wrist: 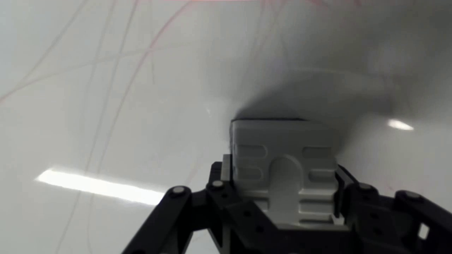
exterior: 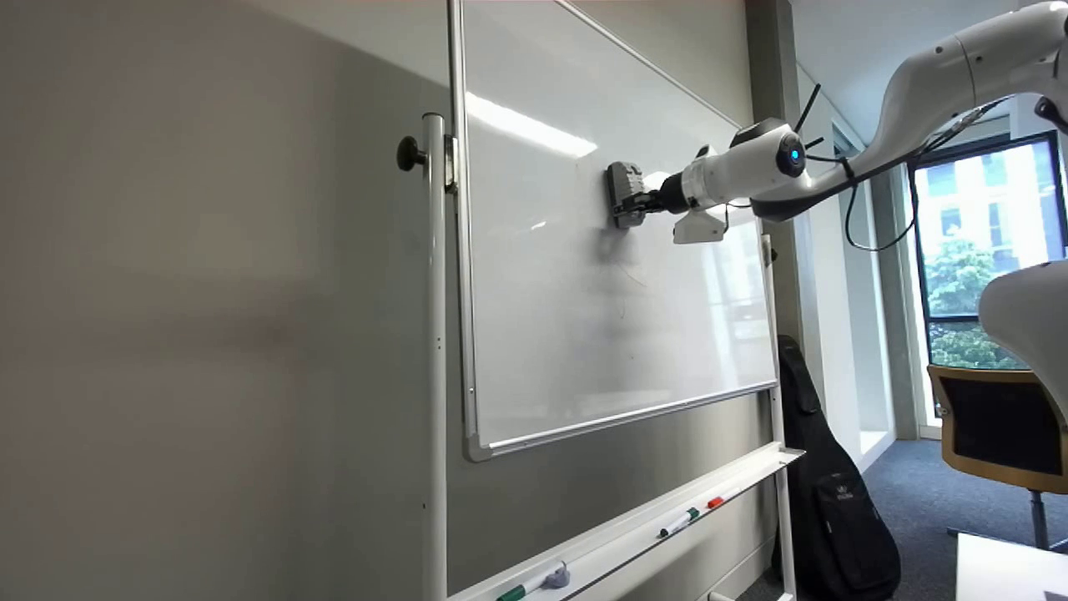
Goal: Wipe the white board clean with the duster
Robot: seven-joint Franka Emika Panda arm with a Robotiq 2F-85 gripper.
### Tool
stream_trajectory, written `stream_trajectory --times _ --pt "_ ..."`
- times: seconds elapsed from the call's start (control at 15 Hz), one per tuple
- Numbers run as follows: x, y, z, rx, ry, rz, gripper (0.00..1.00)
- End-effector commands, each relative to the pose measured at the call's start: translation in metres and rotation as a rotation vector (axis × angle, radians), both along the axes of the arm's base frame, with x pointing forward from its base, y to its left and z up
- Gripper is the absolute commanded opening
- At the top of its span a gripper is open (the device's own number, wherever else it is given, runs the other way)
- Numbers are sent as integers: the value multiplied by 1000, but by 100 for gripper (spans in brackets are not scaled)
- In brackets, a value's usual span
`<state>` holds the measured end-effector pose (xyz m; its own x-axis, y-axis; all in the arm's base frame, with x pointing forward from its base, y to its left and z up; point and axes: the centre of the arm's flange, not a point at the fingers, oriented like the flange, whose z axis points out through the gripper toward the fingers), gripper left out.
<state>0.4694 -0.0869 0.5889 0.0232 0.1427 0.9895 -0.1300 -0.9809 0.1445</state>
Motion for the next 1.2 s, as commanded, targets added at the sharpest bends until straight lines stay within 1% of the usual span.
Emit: stream_trajectory --times 0.0,0.27,0.53,0.67,0.8,1.13 --pt "27 43 11 -44 -4 80 38" --pt "34 88 8 -47 -6 164 38" --pt "38 142 -1 -61 8 272 38" --pt "39 157 0 -69 10 305 38" --pt "40 155 6 -81 6 298 38" --pt "39 108 37 -142 -5 239 38"
